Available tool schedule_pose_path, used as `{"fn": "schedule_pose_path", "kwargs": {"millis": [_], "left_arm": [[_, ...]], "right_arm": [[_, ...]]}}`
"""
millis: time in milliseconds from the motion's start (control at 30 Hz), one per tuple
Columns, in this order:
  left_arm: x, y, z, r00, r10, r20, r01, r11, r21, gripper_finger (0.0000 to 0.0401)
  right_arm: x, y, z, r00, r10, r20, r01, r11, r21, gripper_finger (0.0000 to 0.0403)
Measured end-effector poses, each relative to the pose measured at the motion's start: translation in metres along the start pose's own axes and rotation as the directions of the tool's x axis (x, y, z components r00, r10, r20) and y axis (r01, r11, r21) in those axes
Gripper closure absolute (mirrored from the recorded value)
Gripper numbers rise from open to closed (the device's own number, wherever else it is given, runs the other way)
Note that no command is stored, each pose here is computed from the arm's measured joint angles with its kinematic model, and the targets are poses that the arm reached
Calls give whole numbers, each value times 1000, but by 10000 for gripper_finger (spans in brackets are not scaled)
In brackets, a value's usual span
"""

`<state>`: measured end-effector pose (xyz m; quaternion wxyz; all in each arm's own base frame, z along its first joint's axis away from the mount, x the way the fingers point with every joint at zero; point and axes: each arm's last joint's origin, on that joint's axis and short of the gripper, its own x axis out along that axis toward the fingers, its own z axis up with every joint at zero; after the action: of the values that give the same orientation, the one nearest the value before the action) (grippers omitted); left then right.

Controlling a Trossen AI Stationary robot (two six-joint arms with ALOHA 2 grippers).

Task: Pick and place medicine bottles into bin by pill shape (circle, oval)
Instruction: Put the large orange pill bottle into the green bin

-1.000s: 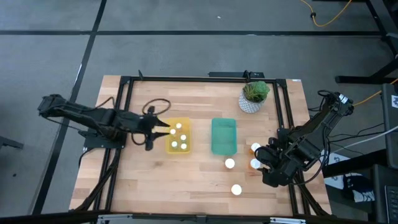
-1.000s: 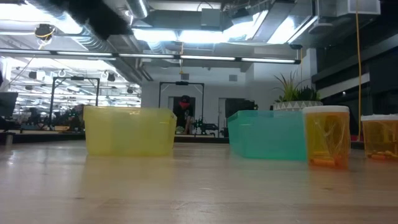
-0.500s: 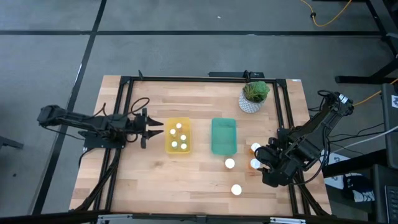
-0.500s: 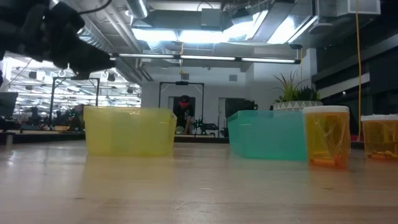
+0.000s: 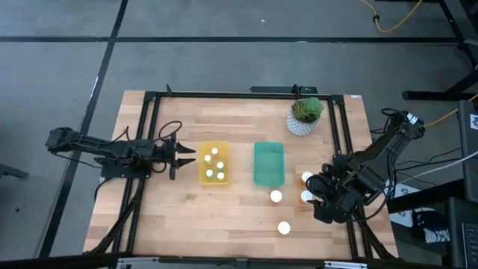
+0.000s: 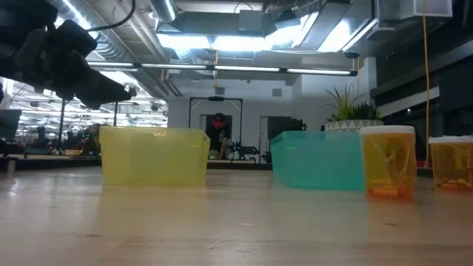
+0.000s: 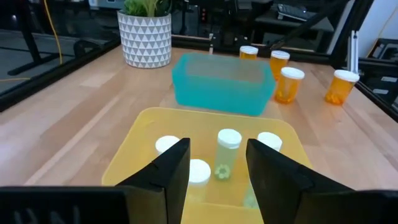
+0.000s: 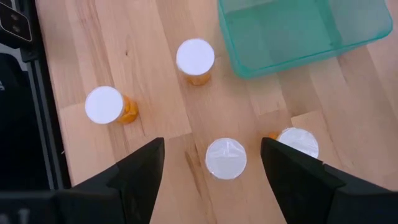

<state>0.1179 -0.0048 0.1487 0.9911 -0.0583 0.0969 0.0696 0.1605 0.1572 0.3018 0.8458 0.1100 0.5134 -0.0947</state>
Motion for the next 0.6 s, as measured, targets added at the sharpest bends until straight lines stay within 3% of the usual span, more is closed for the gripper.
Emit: {"fn": "schedule_pose_path", "kwargs": {"millis": [600], "left_arm": [[0, 0, 0, 1000, 0, 0, 0, 1000, -24, 251]], "right_arm": [[0, 0, 0, 1000, 4, -7, -4, 1000, -1, 134]]}}
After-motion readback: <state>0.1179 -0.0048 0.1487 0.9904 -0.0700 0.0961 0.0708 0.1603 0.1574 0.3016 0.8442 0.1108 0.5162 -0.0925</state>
